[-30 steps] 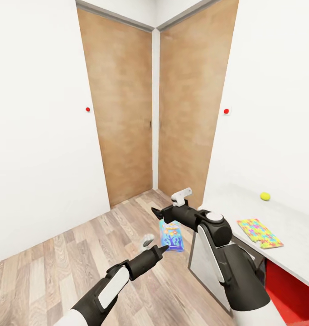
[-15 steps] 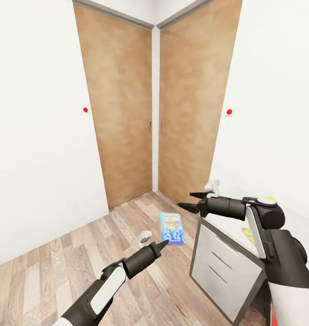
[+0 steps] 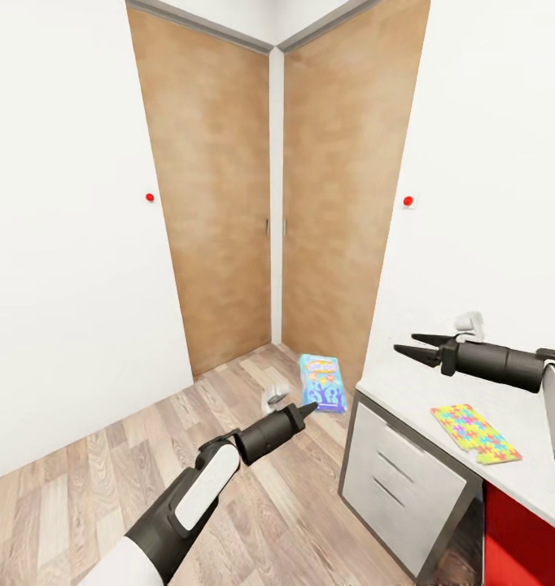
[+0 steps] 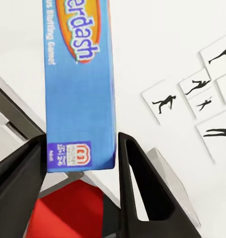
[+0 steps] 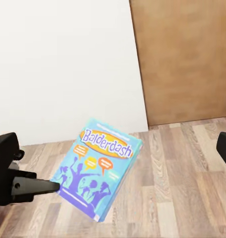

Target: Put all the toys in the child's room - the three board games (two on the bed and one on the table), the two jigsaw puzzles on the table, and the tennis ball on the table - inside the toy box on the table in the child's room.

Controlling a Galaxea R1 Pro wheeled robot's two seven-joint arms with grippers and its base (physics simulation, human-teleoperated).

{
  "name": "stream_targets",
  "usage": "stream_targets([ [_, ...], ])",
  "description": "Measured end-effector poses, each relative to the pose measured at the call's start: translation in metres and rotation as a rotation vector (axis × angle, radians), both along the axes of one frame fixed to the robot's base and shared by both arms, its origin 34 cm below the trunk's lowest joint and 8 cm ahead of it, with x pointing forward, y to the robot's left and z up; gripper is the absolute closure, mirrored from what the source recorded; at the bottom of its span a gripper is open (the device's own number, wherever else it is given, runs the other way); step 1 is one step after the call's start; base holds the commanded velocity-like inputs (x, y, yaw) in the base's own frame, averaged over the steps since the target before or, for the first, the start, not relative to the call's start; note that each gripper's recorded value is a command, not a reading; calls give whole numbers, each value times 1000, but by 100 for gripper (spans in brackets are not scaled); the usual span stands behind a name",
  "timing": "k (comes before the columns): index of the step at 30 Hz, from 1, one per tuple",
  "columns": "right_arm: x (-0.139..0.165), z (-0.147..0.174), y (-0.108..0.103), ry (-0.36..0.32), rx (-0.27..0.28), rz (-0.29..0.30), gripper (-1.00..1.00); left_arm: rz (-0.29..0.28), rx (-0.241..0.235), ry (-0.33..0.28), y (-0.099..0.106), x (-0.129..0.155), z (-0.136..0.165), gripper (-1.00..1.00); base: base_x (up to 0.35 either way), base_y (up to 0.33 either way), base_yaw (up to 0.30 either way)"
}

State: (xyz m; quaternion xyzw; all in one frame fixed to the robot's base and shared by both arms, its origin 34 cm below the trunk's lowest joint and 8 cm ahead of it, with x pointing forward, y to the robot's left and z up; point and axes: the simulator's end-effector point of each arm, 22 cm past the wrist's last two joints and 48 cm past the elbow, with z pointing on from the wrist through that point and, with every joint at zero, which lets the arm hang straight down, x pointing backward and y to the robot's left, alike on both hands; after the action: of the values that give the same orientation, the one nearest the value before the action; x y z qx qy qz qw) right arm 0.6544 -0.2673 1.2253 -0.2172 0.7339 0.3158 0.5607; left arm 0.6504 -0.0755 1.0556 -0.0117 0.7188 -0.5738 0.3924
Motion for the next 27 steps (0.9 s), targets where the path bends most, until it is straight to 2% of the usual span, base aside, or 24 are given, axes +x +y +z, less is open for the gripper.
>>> stream_targets([
  [2,-1,4,-12,-5,2,-20,-100,-2,24,1,-7,10,10,100,0,0,-241],
  [3,-2,8,-35,-14,-3,-62,-100,-1,87,12,-15,27,14,100,0,0,-272],
  [4,-4,13,-51,-21,-10,-91,-100,-11,81,-7,-25,36,38,100,0,0,-277],
  [6,-7,19,-76,-31,-23,-137,-100,-26,109,-17,-35,41,48,100,0,0,-285],
  [7,-8,22,-85,-36,-23,-153,-100,-31,112,-23,-38,43,53,100,0,0,-289],
  [9,-13,33,-114,-60,-13,-215,-100,-48,84,-25,-46,46,74,100,0,0,-292],
  [12,-18,42,-135,-80,5,-261,-100,-50,67,-20,-48,50,87,100,0,0,-294],
  [17,-21,47,-146,-92,15,-286,-100,-44,103,-26,-50,54,107,100,0,0,-295],
  [20,-21,49,-149,-96,18,-291,-100,-43,145,-38,-54,49,114,100,0,0,-295],
  [22,-23,50,-149,-97,25,-288,-100,-45,147,-32,-56,46,115,100,0,0,-296],
  [24,-46,69,-166,-119,54,-264,-100,-45,153,-10,-57,44,113,100,0,0,-296],
  [27,-70,85,-177,-149,77,-230,-100,-44,154,3,-56,44,110,100,0,0,-296],
])
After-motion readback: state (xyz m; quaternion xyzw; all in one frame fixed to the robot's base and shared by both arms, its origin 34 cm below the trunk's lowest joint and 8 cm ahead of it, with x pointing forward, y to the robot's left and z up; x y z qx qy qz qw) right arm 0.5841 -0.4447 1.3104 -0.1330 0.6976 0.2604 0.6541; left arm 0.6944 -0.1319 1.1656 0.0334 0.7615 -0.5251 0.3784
